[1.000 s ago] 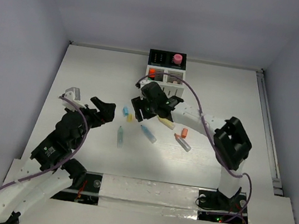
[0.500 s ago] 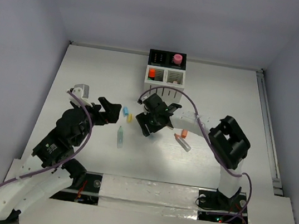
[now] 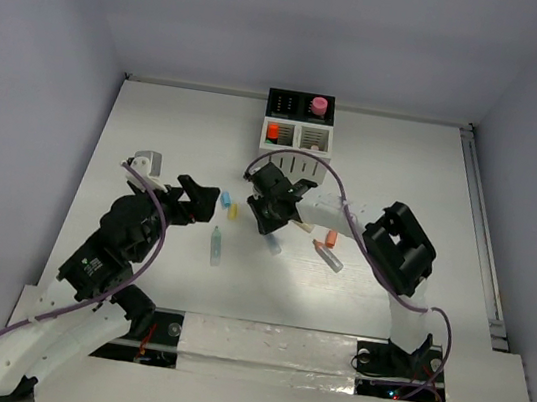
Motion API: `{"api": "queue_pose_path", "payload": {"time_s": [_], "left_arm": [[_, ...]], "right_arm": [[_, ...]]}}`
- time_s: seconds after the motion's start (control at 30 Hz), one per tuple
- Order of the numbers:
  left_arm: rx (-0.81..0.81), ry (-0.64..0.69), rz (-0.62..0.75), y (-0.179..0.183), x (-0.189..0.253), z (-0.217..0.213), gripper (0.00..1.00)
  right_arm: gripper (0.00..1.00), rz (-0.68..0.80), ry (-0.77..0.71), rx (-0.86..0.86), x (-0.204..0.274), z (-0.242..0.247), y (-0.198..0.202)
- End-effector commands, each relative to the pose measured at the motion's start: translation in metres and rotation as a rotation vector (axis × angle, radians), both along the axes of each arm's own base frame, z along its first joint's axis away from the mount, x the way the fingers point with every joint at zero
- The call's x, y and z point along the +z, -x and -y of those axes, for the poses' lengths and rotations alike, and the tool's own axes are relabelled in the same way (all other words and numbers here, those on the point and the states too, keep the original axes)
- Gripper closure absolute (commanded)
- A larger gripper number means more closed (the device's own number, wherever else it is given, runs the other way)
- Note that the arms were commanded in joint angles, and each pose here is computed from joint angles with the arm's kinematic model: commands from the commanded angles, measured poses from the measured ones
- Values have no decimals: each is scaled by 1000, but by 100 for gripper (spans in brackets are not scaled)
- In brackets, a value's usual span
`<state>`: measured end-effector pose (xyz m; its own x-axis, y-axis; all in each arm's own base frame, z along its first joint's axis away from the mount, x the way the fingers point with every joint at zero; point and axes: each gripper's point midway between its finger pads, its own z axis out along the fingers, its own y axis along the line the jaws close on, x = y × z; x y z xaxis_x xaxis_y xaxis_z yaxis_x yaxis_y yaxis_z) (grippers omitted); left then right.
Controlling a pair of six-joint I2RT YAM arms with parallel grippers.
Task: Sort the stationery into containers
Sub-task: Pick up the pen from the center of the board.
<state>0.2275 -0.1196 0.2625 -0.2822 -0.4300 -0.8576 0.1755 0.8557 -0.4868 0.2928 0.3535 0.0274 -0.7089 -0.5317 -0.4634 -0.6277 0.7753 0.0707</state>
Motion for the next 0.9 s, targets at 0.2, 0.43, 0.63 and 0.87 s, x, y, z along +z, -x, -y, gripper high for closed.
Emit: {"api": "queue_pose_path", "payload": {"time_s": [0.2,0.43,0.63,0.87], "left_arm": [[-148,48,39,5,13,28,11],[-332,125,-73,8,-16,73,16],[-338,177,-60,-3,-14,84,19],[-356,212,-37,-13,-11,96,26]], "right_arm": [[94,242,-238,-200,126,-23,-43],[93,366,-634,-306,239,-37,-47],[92,373,-783,-318,264,-39,-39],[91,358,-808,-300,264,-43,-27]]}}
